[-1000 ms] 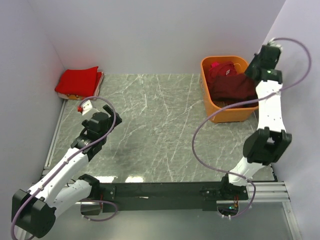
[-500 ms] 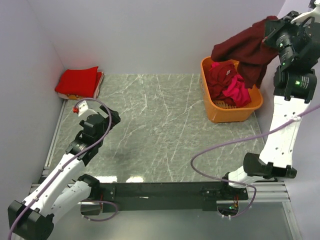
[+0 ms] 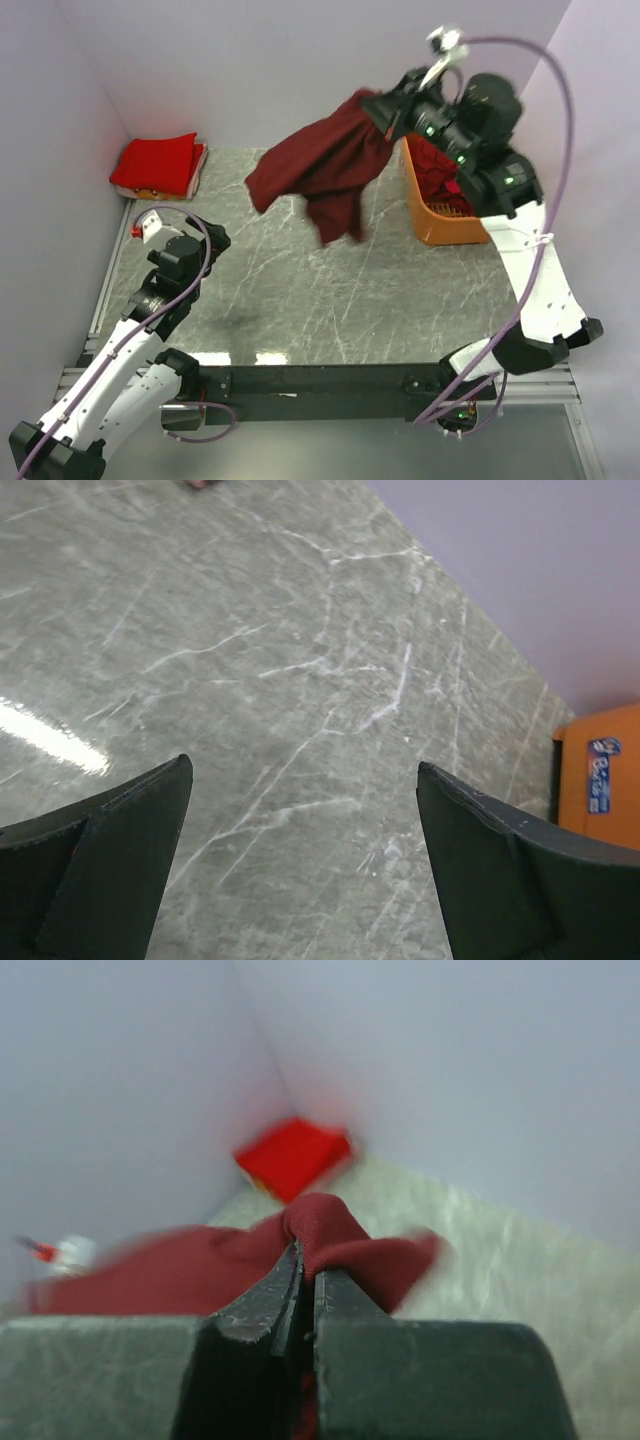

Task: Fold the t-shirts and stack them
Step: Move the tshirt to the center of the board

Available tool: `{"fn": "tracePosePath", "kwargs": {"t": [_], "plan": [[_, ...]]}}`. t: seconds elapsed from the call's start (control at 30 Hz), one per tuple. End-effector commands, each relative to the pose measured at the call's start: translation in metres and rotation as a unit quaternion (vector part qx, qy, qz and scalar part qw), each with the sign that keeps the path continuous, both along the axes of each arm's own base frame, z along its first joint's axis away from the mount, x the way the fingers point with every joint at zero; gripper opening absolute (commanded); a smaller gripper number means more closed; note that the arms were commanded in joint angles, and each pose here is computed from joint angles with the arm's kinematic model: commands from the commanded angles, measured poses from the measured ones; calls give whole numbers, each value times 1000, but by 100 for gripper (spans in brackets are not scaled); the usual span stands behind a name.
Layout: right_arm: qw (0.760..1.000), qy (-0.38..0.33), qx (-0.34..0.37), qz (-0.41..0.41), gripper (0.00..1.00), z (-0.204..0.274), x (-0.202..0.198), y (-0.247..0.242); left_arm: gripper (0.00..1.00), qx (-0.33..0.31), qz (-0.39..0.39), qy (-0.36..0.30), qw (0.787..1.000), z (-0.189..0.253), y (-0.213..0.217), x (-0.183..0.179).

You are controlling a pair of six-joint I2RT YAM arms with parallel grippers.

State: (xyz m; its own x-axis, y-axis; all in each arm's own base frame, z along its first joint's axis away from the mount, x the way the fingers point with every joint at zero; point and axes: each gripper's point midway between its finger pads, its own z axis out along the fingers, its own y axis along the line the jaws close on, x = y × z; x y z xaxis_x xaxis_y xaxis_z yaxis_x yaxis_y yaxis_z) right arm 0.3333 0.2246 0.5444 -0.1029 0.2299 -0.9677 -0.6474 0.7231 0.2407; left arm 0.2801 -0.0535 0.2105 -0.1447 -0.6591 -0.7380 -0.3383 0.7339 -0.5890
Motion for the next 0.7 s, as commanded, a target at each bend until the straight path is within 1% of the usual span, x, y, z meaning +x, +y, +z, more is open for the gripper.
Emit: {"fn": "tracePosePath", "kwargs": {"t": [0.0, 0.03, 0.07, 0.1, 0.13, 0.17, 0.2, 0.27, 0.3, 0.4, 0.43, 0.47, 0.5, 0.53, 0.57, 0.6, 0.67], "plan": [[995, 65, 9, -79, 5, -63, 20, -20, 99, -15, 59, 0, 998, 6, 17, -4], [991, 82, 18, -107, 7, -79, 16, -33, 99, -16, 70, 6, 997, 4, 20, -5], [980, 141, -9, -141, 17, -146, 27, -42, 99, -18, 83, 18, 996, 0, 23, -8], [968, 166, -14, -186, 49, -173, 34, -65, 99, -14, 91, 30, 995, -5, 25, -8], [953, 218, -25, -207, 72, -225, 32, -75, 99, -9, 107, 47, 993, -12, 29, -10], [944, 241, -27, -226, 72, -247, 34, -86, 99, -9, 112, 49, 992, -12, 31, -11], [936, 260, -29, -237, 81, -265, 33, -93, 100, -4, 116, 64, 991, -19, 31, -10], [920, 300, -53, -246, 85, -302, 28, -101, 100, 0, 112, 77, 991, -24, 29, -8], [919, 306, -59, -242, 87, -309, 26, -100, 99, 5, 107, 92, 990, -32, 26, -7], [926, 316, -75, -192, 89, -326, 19, -78, 99, 6, 72, 114, 991, -46, 11, -1], [925, 321, -87, -184, 89, -333, 17, -74, 100, 4, 56, 118, 991, -51, 5, 1], [923, 327, -100, -177, 89, -341, 12, -66, 99, 3, 15, 126, 992, -56, -7, 2], [921, 331, -108, -175, 90, -347, 10, -63, 99, -7, -10, 114, 993, -53, -19, 8], [919, 337, -112, -171, 90, -353, 7, -57, 99, -7, -29, 120, 992, -62, -24, 7], [920, 340, -118, -153, 90, -362, 1, -44, 99, -4, -49, 119, 992, -65, -30, 8], [922, 344, -117, -130, 91, -366, -5, -34, 99, -15, -76, 125, 989, -70, -41, 8], [919, 359, -125, -100, 91, -382, -17, -15, 100, -21, -97, 124, 987, -78, -50, 10]]}}
